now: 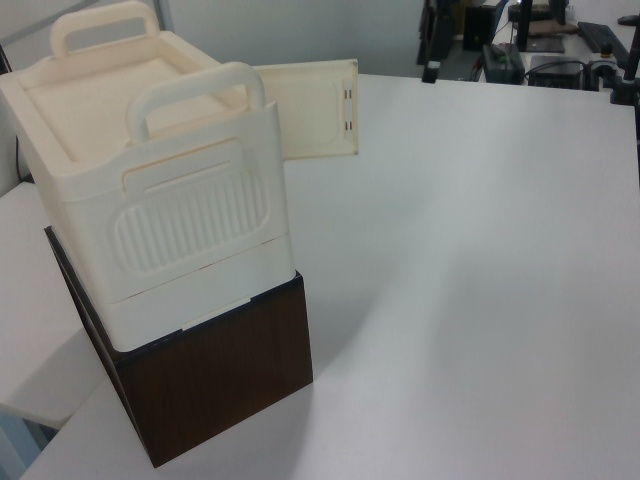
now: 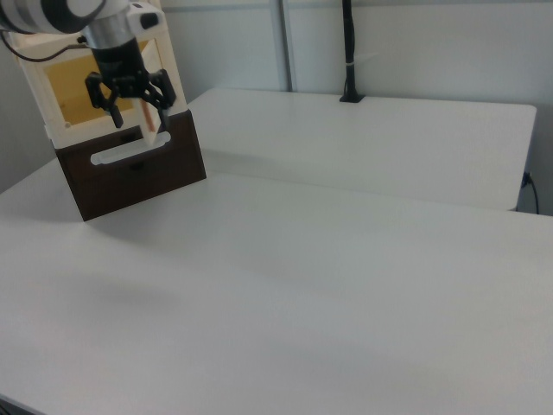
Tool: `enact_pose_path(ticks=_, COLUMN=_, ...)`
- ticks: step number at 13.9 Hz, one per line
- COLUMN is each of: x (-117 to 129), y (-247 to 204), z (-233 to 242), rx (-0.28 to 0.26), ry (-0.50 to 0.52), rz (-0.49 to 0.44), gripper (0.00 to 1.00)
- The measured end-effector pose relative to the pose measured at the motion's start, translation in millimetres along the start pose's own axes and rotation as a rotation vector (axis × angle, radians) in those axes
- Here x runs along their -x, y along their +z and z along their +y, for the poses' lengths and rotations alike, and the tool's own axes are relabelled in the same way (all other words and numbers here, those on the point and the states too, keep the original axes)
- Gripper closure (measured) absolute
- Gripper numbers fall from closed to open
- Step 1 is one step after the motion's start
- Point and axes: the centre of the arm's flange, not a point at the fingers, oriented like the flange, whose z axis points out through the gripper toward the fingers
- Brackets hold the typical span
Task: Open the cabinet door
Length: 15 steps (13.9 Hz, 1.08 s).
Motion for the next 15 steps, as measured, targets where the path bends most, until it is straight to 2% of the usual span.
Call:
enact_pose_path(ticks=1, x=16, y=-1, z=27, rx=-0.001, ry=0.100, rz=-0.051, gripper=0.00)
enact_pose_path(ticks=4, x=49, y=-8, z=89, rx=0.009, ry=0.383, rz=-0.098, gripper=0.00)
enact_pose_path(ticks=7, x=81, y=-16, z=139, rx=0.038, ry=0.522, rz=-0.110, gripper=0.00)
enact_pose_path(ticks=12, x=91, y=-13, z=153, rx=0.071, ry=0.578, rz=-0.132, gripper=0.00)
enact_pose_path(ticks=15, x=92, y=-10, z=155, rx=0.071, ry=0.585, rz=-0.138, gripper=0.00)
